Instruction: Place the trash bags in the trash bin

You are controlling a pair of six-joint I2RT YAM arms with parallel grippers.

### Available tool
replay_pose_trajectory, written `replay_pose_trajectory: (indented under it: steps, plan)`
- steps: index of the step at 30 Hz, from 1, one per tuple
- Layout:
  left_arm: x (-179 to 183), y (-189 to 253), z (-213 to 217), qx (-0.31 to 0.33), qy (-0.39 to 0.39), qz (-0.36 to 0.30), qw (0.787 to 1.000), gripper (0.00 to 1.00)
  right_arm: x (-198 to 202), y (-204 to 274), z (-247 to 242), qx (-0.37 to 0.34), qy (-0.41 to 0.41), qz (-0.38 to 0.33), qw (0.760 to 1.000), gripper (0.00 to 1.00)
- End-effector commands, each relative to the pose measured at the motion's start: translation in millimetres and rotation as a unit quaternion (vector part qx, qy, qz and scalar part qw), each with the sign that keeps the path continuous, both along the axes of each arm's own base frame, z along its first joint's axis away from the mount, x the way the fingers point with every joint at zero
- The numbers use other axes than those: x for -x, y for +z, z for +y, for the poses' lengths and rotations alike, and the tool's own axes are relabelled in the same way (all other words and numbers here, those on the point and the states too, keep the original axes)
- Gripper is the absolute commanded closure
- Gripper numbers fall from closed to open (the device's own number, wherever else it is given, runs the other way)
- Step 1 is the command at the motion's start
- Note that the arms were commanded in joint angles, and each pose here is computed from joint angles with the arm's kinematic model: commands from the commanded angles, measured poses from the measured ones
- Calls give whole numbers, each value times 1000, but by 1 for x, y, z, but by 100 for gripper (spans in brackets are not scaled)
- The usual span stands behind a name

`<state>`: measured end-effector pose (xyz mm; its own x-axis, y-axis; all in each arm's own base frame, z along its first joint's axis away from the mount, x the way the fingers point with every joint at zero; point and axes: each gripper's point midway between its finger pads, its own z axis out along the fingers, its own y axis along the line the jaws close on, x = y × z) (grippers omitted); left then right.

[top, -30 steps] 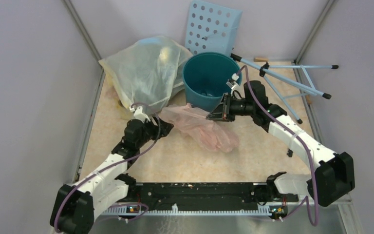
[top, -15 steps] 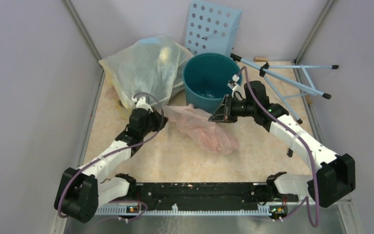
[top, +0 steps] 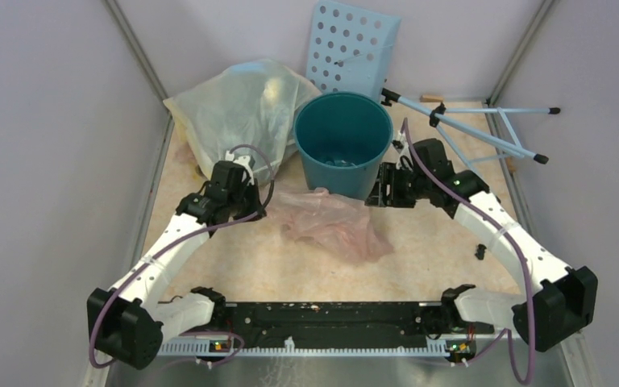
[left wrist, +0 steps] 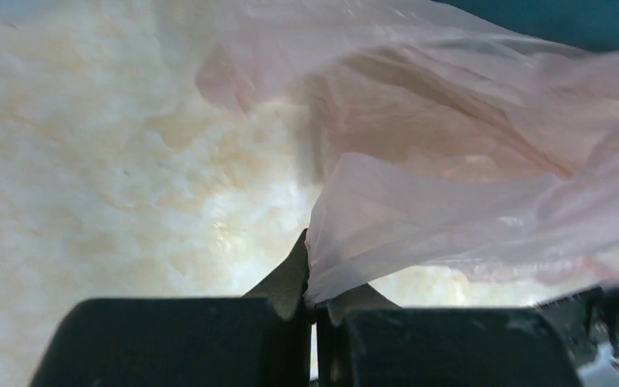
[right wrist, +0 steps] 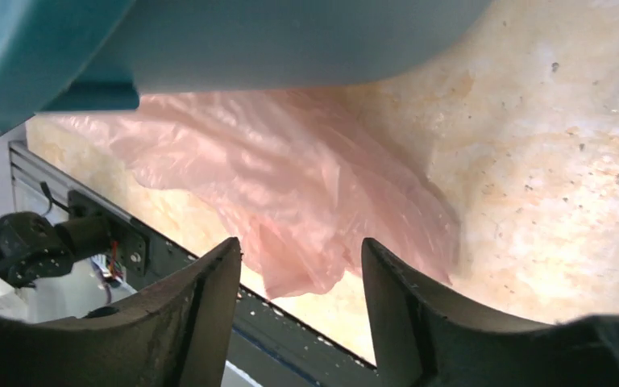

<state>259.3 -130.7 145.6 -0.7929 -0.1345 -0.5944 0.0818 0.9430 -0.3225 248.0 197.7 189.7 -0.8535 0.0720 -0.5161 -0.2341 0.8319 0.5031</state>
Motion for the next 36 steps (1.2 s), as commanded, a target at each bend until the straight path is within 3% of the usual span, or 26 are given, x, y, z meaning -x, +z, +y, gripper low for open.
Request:
replay_pose_trajectory:
  steps: [1, 5, 7, 15, 22, 28, 36]
  plan:
    - [19, 21, -26, 79, -30, 36, 996, 100, 4, 31, -16, 8, 1, -68, 998, 41]
    - [23, 21, -38, 112, -31, 71, 991, 100, 35, 34, -18, -14, 31, -70, 997, 40]
    - [27, 20, -41, 124, -33, 82, 988, 100, 53, 27, -17, -34, 44, -54, 997, 45]
    - [32, 23, -43, 147, -17, 84, 985, 100, 93, -7, -10, -77, 38, -9, 996, 50]
    - [36, 23, -45, 156, -15, 90, 983, 100, 89, -19, 8, -8, 61, -72, 995, 40]
    - [35, 22, -45, 153, -18, 93, 984, 100, 68, -26, 19, 13, 88, -148, 985, 51]
    - [28, 27, -44, 142, -20, 85, 986, 100, 63, -46, 30, 30, 123, -145, 981, 55]
